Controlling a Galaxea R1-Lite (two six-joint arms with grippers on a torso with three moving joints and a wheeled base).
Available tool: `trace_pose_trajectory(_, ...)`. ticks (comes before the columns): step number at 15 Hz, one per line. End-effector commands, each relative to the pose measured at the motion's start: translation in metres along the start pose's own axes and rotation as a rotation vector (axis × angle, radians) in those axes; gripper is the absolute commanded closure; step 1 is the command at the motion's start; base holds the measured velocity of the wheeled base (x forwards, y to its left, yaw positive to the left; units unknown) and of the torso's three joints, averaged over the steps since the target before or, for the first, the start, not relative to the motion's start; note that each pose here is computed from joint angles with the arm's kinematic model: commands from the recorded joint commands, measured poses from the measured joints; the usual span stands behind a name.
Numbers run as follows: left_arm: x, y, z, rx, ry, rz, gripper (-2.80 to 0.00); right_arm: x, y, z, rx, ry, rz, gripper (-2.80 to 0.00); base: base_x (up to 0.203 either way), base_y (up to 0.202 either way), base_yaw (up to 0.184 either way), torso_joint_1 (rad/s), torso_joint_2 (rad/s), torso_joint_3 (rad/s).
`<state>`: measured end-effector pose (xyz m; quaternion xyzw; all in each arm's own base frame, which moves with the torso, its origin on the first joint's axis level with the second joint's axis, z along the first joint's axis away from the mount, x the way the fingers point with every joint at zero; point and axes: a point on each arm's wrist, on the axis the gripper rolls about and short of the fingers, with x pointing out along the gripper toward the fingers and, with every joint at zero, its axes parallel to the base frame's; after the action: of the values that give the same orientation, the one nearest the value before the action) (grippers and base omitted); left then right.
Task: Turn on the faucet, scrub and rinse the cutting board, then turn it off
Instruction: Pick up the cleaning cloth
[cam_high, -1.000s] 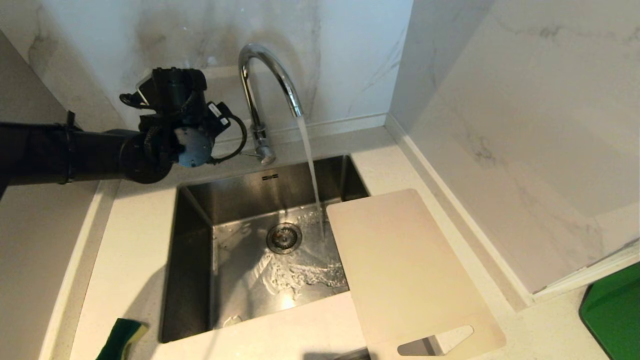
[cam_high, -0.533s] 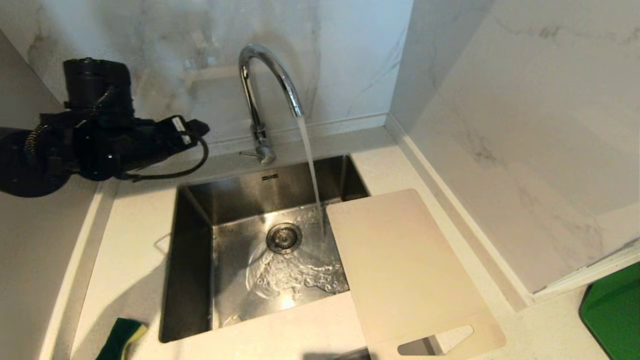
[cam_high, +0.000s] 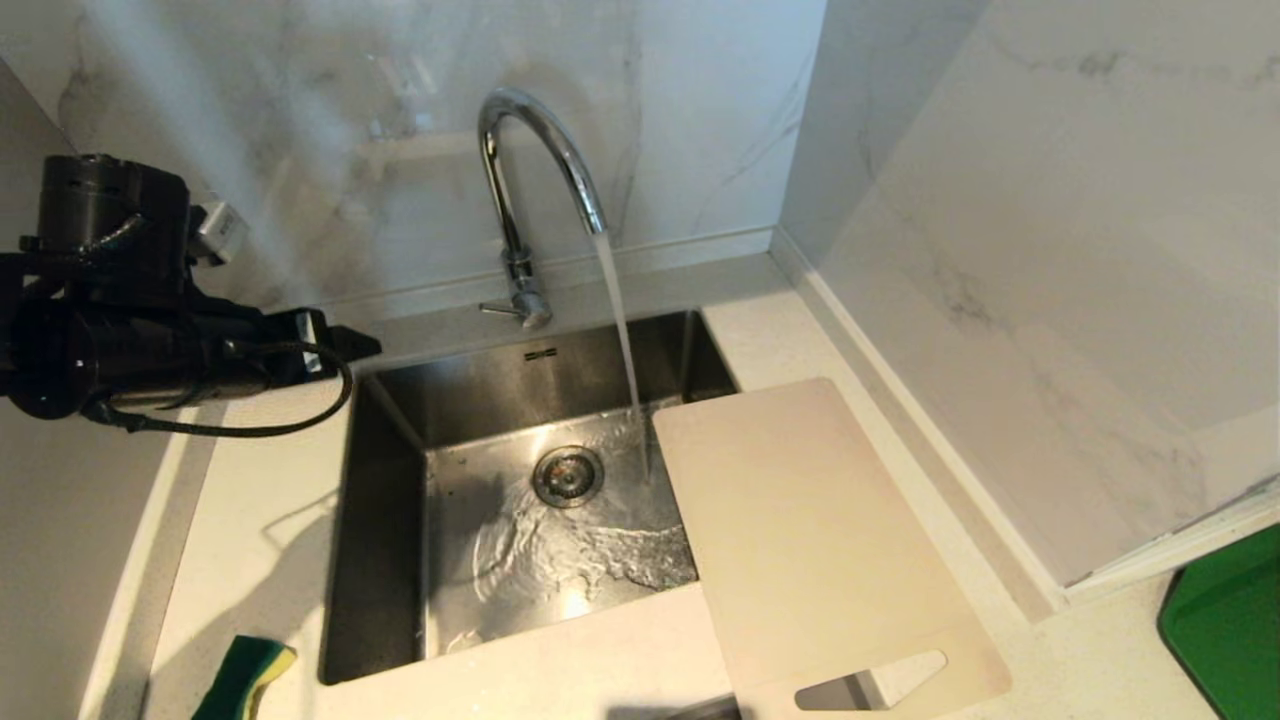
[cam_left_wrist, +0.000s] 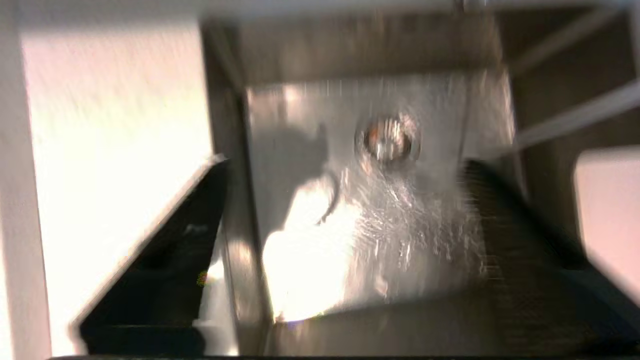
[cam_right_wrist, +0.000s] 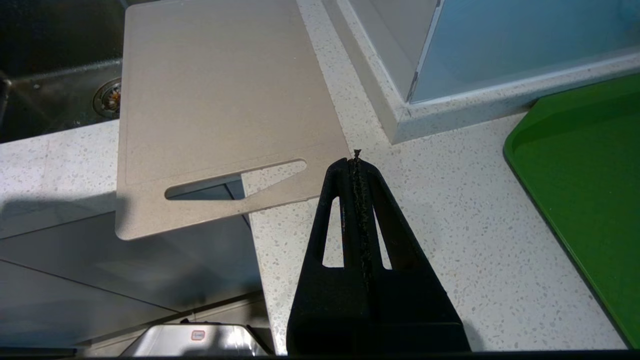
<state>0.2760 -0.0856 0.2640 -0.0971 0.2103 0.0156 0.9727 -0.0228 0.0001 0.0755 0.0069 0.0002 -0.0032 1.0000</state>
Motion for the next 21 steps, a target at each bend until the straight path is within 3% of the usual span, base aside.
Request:
trace_pose_trajectory(1,-0.003,-0.001,-0.009,0.022,0.056,0.007,0.0,0.0,0.0,0.0,0.0,0.001,0.0,0.0,0.0,0.0,0.0,0.0,0.0,0.0)
trace_pose_trajectory(6,-0.015,0.008,-0.033,0.103,0.312,0.077,0.0,0.0,0.0,0.0,0.0,0.001,0.0,0.0,0.0,0.0,0.0,0.0,0.0,0.0)
trace_pose_trajectory(10,-0.026,0.017,-0.057,0.09,0.548,-0.002,0.0,0.0,0.0,0.0,0.0,0.001,0.0,0.0,0.0,0.0,0.0,0.0,0.0,0.0)
trace_pose_trajectory(13,-0.026,0.034,-0.089,0.109,0.705,0.045,0.0,0.0,0.0,0.0,0.0,0.001,0.0,0.0,0.0,0.0,0.0,0.0,0.0,0.0)
trace_pose_trajectory(17,-0.035,0.048,-0.118,0.142,0.825,0.109,0.0,0.0,0.0,0.0,0.002,0.001,0.0,0.0,0.0,0.0,0.0,0.0,0.0,0.0)
trace_pose_trajectory(21,-0.041,0.054,-0.131,0.148,0.864,0.116,0.0,0.0,0.0,0.0,0.0,0.001,0.0,0.0,0.0,0.0,0.0,0.0,0.0,0.0)
